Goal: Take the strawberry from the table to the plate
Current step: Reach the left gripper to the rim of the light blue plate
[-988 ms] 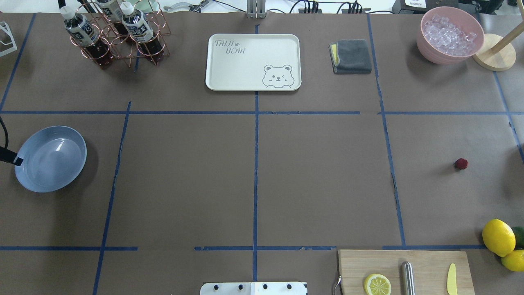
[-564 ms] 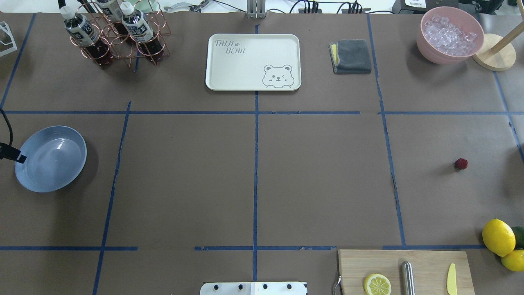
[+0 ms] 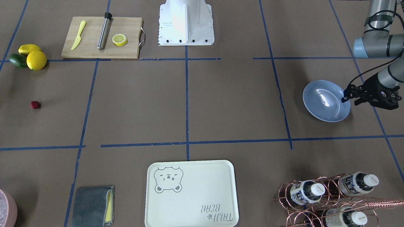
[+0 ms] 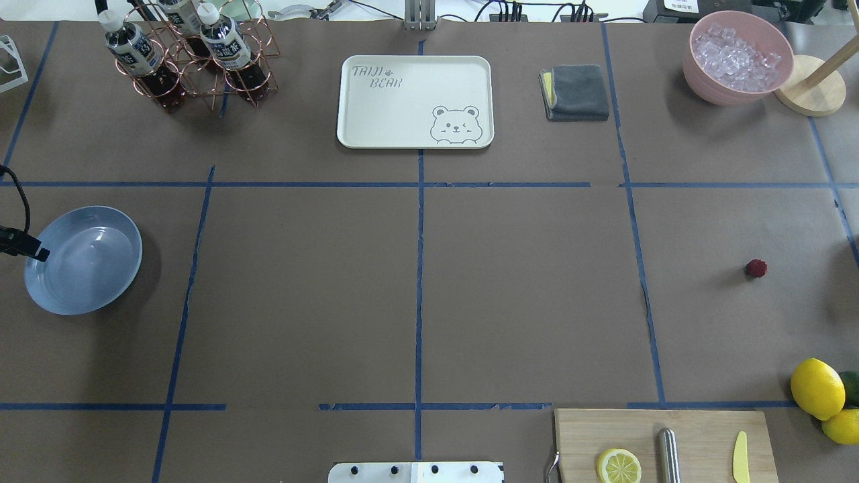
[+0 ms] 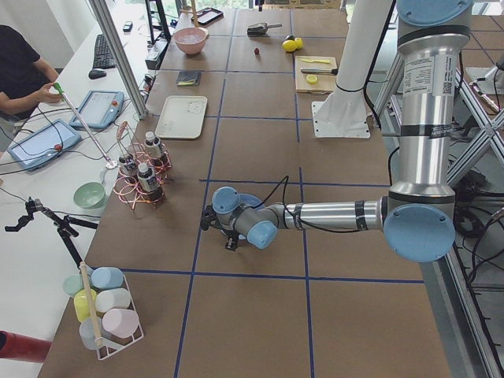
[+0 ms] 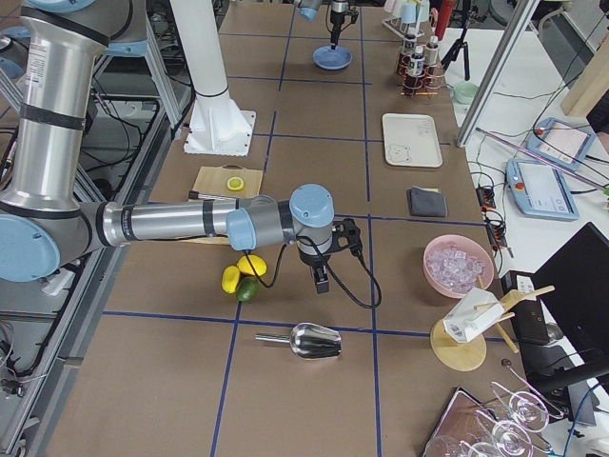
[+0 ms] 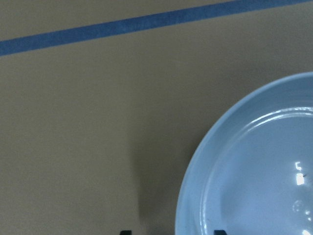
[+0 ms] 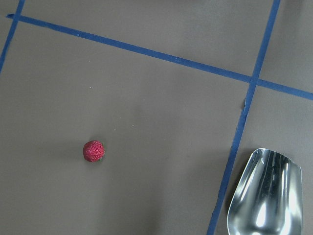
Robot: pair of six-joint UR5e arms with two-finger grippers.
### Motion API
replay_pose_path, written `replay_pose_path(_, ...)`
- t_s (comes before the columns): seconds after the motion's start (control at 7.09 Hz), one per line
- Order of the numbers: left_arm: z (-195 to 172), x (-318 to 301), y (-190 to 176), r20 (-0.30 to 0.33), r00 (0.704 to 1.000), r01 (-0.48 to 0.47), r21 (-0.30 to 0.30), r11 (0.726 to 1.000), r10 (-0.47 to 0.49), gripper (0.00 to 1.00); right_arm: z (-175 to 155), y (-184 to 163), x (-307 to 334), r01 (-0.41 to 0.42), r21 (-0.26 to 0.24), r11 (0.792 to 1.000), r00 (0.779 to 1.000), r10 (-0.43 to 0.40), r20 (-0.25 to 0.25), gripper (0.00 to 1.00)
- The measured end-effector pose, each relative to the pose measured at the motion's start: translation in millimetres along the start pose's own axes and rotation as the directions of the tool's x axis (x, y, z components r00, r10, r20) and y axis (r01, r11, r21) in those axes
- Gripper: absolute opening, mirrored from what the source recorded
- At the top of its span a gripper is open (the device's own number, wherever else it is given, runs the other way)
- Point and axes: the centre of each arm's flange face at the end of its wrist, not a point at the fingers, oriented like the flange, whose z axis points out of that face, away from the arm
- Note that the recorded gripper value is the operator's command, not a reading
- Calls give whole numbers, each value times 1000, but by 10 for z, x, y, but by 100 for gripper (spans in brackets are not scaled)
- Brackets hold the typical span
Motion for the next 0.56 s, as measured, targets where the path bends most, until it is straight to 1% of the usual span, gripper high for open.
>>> replay_pose_path(0.42, 23, 23, -75, -1, 1000, -3, 0, 1000, 3, 64, 1, 0, -2, 0, -1, 1000, 1000, 0, 0, 100)
replay_pose_path(0.56, 31, 31, -100, -1, 1000, -4, 0, 1000, 4, 60, 2, 0, -2, 0, -1, 1000, 1000, 0, 0, 100)
